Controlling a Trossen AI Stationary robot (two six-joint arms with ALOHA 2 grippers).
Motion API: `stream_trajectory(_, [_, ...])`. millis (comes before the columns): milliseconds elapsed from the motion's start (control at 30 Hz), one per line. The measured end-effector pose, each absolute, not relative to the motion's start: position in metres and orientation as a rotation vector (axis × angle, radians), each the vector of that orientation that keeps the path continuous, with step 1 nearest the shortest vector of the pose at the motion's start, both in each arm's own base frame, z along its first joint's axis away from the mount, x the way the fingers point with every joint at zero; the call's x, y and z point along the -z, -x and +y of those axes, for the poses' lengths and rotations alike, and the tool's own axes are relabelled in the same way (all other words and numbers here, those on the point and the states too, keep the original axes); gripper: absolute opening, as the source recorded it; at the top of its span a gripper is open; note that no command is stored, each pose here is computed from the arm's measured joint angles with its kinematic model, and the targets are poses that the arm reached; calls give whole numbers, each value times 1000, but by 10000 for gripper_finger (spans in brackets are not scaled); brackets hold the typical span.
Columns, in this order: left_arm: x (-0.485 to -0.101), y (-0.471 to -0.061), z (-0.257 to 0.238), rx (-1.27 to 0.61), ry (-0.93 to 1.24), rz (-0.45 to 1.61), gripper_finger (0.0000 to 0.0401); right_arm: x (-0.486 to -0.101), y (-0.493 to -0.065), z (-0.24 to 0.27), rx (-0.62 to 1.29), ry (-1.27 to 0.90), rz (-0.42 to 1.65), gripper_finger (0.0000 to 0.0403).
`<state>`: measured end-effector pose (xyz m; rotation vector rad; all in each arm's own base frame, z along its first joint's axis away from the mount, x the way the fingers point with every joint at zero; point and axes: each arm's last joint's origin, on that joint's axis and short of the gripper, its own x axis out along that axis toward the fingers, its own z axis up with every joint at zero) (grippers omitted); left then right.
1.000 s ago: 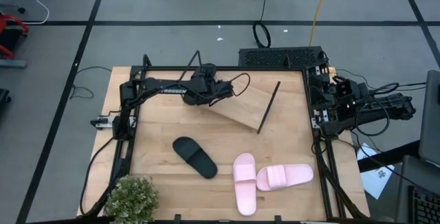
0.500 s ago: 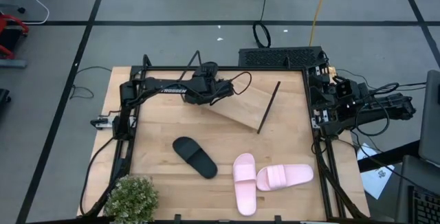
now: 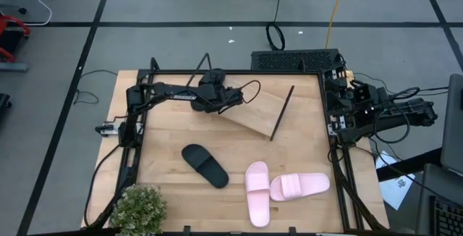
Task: Pick and place slides into the shelf
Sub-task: Put the top black slides on the shelf
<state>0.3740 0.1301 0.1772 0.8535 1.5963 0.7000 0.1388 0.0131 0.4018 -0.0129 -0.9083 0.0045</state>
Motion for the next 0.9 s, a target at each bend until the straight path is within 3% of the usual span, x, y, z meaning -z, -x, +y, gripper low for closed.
stream_trajectory(233, [-174, -374, 130, -687, -813, 1573, 7, -402, -139, 13, -4, 14, -906, 130])
stream_trajectory(900, [-174, -376, 133, -660, -783, 1555, 103, -401, -140, 13, -4, 15, -903, 130])
